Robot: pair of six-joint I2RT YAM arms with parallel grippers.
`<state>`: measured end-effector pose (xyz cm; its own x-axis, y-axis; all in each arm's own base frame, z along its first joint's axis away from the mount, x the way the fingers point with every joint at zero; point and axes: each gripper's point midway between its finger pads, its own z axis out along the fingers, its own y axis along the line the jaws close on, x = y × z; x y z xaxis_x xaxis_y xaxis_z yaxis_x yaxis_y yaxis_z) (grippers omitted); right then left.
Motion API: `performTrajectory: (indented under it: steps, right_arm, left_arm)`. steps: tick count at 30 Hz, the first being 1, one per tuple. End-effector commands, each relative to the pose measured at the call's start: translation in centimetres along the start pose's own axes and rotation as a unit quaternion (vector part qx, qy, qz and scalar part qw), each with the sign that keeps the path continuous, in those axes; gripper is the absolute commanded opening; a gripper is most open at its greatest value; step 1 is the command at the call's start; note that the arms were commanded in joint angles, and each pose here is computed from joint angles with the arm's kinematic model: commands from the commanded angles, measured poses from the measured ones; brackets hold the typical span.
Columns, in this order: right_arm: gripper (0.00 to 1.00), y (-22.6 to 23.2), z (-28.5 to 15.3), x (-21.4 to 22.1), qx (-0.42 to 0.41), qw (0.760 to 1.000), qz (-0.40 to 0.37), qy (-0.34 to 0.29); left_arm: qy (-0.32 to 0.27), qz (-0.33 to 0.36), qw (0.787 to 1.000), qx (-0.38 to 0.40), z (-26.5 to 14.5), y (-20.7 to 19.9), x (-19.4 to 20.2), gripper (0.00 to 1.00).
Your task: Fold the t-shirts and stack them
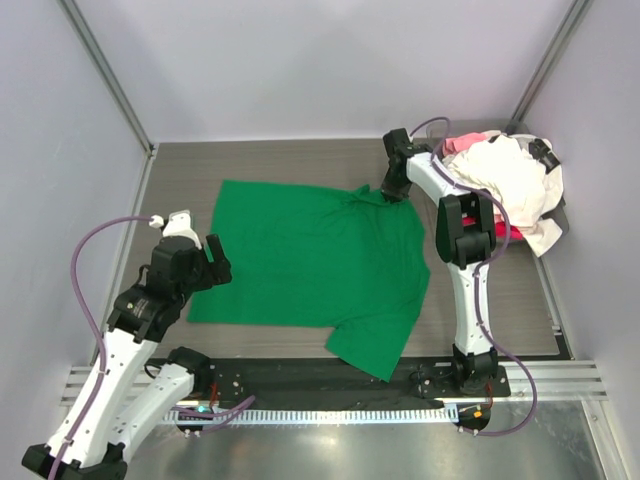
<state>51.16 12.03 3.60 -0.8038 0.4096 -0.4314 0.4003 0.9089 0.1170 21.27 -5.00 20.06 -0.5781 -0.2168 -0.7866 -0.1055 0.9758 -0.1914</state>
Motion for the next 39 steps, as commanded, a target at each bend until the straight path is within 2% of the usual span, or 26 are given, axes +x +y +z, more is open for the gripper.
performTrajectory:
  steps: [1,2,4,9,10,12,16,18,19,21,22,27,28,30,32,35,38,39]
  right_arm:
    - [0.12,2.1,-1.2,-2.5,-0.035,0.999,0.009,-0.028]
    - [0.05,2.4,-1.3,-2.8,-0.039,0.999,0.012,-0.032]
    - [0.01,3.7,-2.2,-4.8,-0.057,0.997,0.02,-0.055]
    - [0.01,9.0,-3.9,-10.9,-0.149,0.979,0.031,-0.136]
    - [0.05,9.9,-3.6,-11.7,-0.166,0.974,0.028,-0.151]
    - [0.99,10.8,-3.5,-13.1,-0.18,0.966,0.02,-0.185]
    - [1.0,9.4,-3.6,-13.7,-0.15,0.968,0.018,-0.201]
    - [1.0,8.9,-5.8,-14.2,-0.148,0.965,0.018,-0.213]
    - [1.0,8.2,-5.4,-13.4,-0.137,0.969,0.015,-0.205]
    - [1.0,7.4,-8.2,-13.8,-0.131,0.966,0.012,-0.222]
    - [1.0,6.5,-7.5,-12.2,-0.116,0.972,0.005,-0.205]
    - [1.0,3.9,-10.2,-7.2,-0.086,0.981,-0.008,-0.171]
    - [1.0,2.6,-8.8,-4.5,-0.067,0.988,-0.017,-0.141]
    - [1.0,0.9,-8.4,-0.6,-0.047,0.993,-0.031,-0.105]
    - [1.0,-0.1,-8.2,2.0,-0.039,0.995,-0.048,-0.076]
    - [1.0,-1.7,-7.2,5.2,-0.031,0.997,-0.069,-0.03]
    - [1.0,-2.4,-6.5,6.4,-0.016,0.996,-0.088,-0.005]
    - [1.0,-2.6,-6.2,6.4,-0.011,0.996,-0.09,-0.002]
  left_arm:
    - [-0.025,-0.003,1.0,0.01,-0.1,-0.4,-1.1,0.79]
    - [-0.024,-0.003,1.0,0.009,-0.1,-0.4,-1.1,0.79]
    - [-0.025,-0.004,1.0,0.008,-0.1,-0.4,-1.1,0.79]
    - [-0.021,-0.004,1.0,0.004,0.1,-0.3,-1.0,0.79]
    - [-0.02,-0.004,1.0,0.002,0.1,-0.2,-0.9,0.79]
    - [-0.02,-0.004,1.0,0.001,0.2,-0.2,-1.0,0.79]
    - [-0.021,-0.005,1.0,-0.002,0.2,-0.1,-1.0,0.79]
    - [-0.02,-0.005,1.0,-0.002,0.2,-0.1,-0.9,0.79]
    - [-0.019,-0.004,1.0,-0.003,0.3,-0.1,-0.9,0.79]
    - [-0.017,-0.004,1.0,-0.003,0.4,-0.1,-0.9,0.79]
    - [-0.017,-0.004,1.0,-0.003,0.4,-0.1,-0.9,0.78]
    - [-0.001,0.002,1.0,-0.01,1.2,-0.2,-0.4,0.79]
    - [0.006,0.005,1.0,-0.009,1.4,-0.4,-0.4,0.8]
    - [0.057,0.021,0.998,0.003,2.9,-1.4,0.9,0.81]
    - [0.117,0.023,0.993,-0.003,5.0,-2.4,2.1,0.81]
    - [0.163,0.021,0.986,-0.014,8.4,-3.5,2.5,0.8]
    - [0.151,-0.008,0.988,-0.004,11.5,-4.8,0.3,0.79]
    - [0.171,-0.015,0.985,-0.014,13.6,-4.8,0.9,0.79]
